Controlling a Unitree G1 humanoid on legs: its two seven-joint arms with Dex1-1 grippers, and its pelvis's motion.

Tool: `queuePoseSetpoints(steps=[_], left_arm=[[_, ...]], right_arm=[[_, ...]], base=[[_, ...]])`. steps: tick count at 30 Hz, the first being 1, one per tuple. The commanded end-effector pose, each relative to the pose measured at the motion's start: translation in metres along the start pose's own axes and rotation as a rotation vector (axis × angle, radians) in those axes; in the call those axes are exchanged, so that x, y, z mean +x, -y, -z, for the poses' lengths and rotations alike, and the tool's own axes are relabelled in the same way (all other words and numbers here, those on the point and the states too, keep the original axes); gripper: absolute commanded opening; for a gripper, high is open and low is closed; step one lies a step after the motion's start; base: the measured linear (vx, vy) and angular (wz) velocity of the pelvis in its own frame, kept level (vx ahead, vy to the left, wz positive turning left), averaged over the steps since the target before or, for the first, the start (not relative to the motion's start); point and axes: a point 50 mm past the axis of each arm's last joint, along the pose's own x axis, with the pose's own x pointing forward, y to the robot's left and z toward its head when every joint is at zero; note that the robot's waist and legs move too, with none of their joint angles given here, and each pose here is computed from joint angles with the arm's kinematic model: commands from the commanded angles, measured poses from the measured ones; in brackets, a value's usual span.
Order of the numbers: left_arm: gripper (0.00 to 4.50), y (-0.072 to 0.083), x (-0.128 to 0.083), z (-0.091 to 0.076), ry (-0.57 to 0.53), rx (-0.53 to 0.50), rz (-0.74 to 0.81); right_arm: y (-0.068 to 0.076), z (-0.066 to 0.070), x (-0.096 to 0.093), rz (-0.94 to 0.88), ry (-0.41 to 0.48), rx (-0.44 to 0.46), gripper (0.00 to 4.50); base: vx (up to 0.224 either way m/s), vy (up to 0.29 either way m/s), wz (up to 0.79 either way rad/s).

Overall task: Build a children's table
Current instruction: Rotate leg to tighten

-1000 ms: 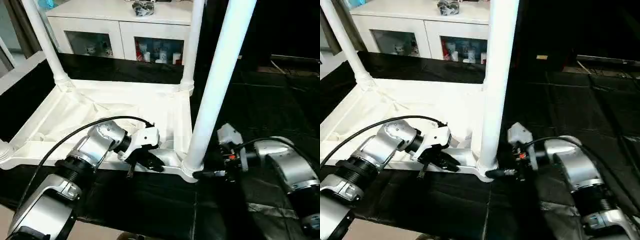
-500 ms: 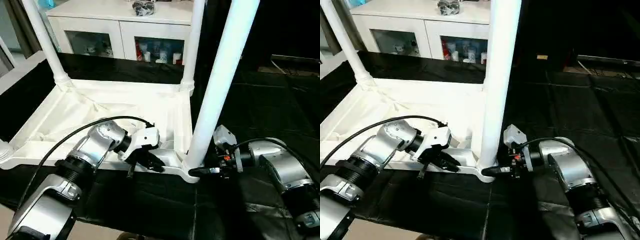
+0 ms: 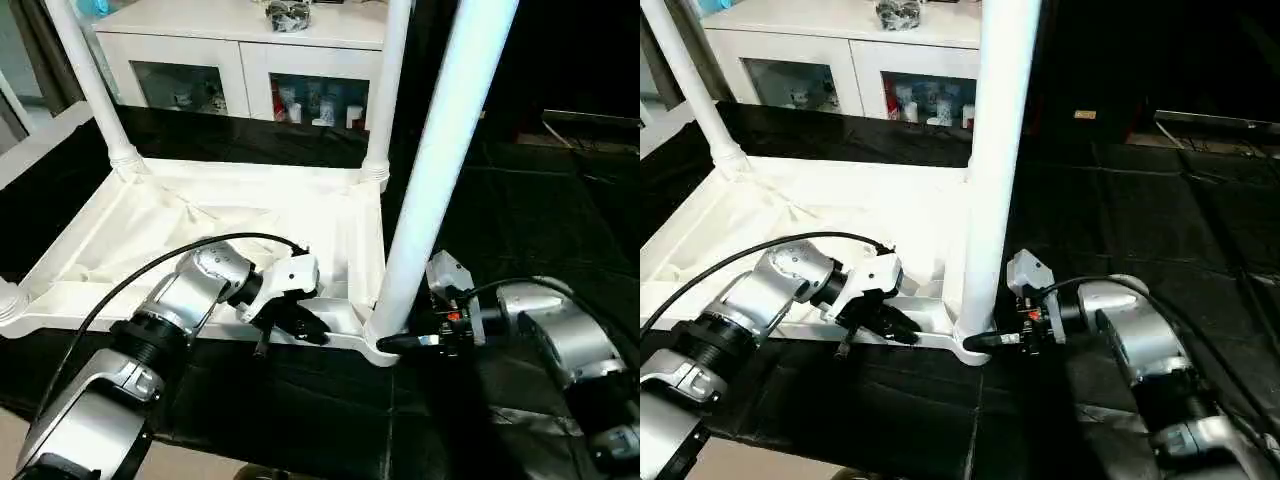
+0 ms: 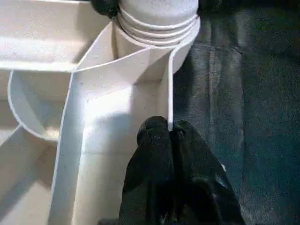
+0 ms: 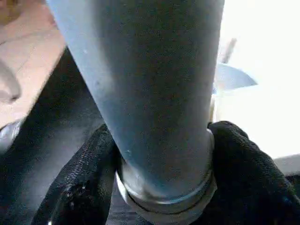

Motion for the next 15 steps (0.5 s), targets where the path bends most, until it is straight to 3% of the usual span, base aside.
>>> queuePoseSetpoints(steps=[1, 4, 10, 13, 15], left_arm=[[0.0, -0.004, 0.013, -0.024, 0.1, 0.014, -0.038], [0.0, -0.011, 0.024, -0.036, 0.155, -0.049, -0.134], [0.0, -0.018, 0.039, -0.053, 0.203, -0.139, -0.275], [0.0, -0.02, 0.043, -0.059, 0.223, -0.172, -0.324], [0.0, -0.023, 0.048, -0.064, 0.229, -0.18, -0.363]], right_arm=[[0.002, 0.002, 0.018, 0.105, 0.015, 0.036, 2.62], [0.011, -0.001, 0.037, 0.282, 0.08, 0.119, 2.62], [0.017, -0.013, 0.068, 0.471, 0.142, 0.208, 2.62], [0.018, -0.019, 0.077, 0.529, 0.16, 0.229, 2.62], [0.018, -0.027, 0.084, 0.566, 0.174, 0.184, 2.62]], base=[[0.0, 0.0, 0.0], [0.0, 0.0, 0.0], [0.0, 0.0, 0.0], [0.0, 0.0, 0.0], [0.0, 0.0, 0.0]])
